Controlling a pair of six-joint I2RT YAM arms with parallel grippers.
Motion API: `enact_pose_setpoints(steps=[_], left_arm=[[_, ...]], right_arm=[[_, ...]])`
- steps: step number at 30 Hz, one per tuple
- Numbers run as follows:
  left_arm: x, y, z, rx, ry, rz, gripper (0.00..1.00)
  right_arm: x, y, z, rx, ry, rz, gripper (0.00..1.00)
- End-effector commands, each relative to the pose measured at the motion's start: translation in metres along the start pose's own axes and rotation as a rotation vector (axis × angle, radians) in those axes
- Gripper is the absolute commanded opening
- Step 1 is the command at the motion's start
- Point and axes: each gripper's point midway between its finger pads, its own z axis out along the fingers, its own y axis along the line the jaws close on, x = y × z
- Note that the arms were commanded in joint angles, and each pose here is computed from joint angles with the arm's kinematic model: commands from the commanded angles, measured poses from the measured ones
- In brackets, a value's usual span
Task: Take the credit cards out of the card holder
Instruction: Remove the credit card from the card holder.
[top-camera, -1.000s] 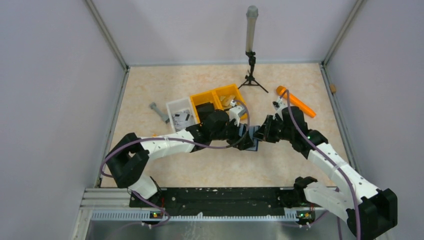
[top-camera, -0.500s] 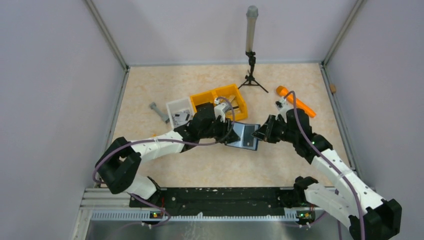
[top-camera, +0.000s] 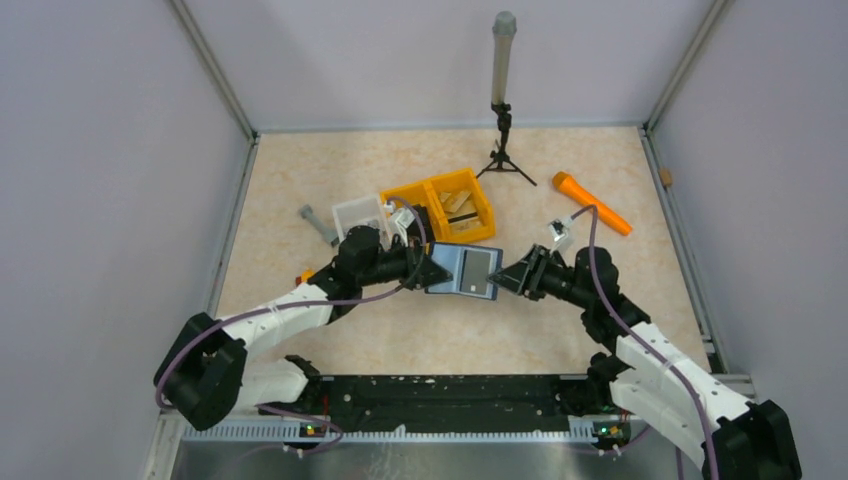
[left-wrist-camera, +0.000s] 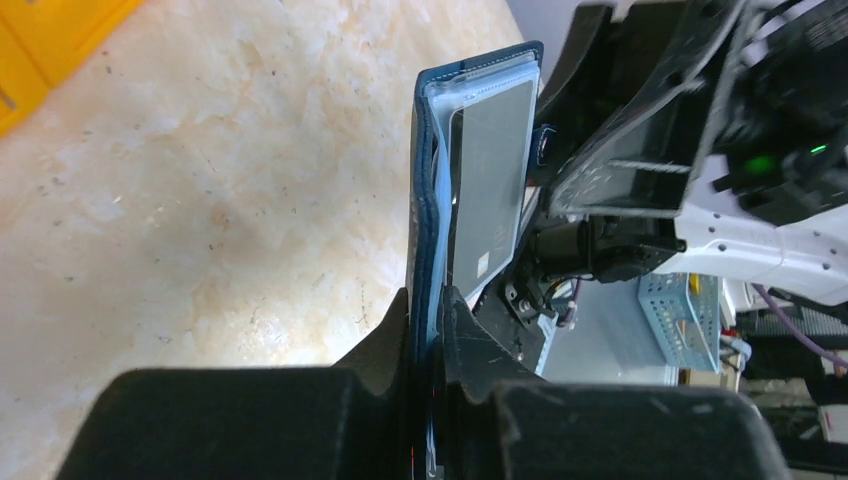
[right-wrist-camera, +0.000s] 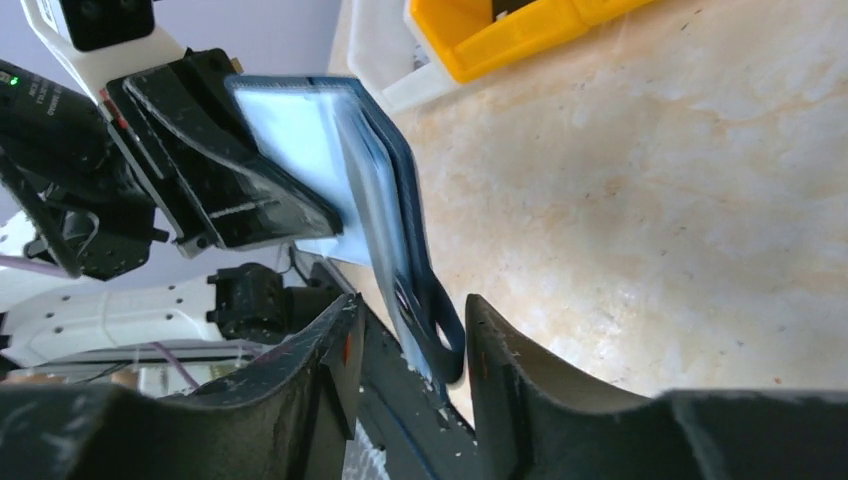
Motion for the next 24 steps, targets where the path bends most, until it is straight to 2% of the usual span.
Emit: enact_pose_setpoints(steps=[1, 5, 11, 14, 16, 21, 24], left_arm=[[-0.029, -0.025, -0.015, 0.067, -0.138, -0.002, 0.00], [-0.033, -0.032, -0.020, 0.093, -0.169, -0.026, 0.00], [-0.030, -0.038, -0.017, 0.135, -0.145, -0.041, 0.00], [-0.029, -0.040, -0.016, 0.150, -0.136, -0.050, 0.00], [-0.029, -0.042, -0.016, 0.159, -0.131, -0.054, 0.00], [-0.028, -0.046, -0.015, 0.180, -0.119, -0.059, 0.00], [-0.028, -0.045, -0.014, 0.187, -0.121, -0.058, 0.00]], right_arm=[[-0.010, 0.033, 0.001, -0.227, -0.087, 0.046, 0.44], [-0.008, 0.033, 0.001, -0.247, -0.088, 0.053, 0.46], [-0.015, 0.043, -0.005, -0.291, -0.132, 0.028, 0.48], [-0.019, 0.046, -0.009, -0.305, -0.169, 0.014, 0.55], [-0.020, 0.045, -0.010, -0.302, -0.183, 0.008, 0.55], [-0.021, 0.045, -0.009, -0.300, -0.181, 0.007, 0.33], [-0.020, 0.044, -0.007, -0.297, -0.175, 0.010, 0.28]])
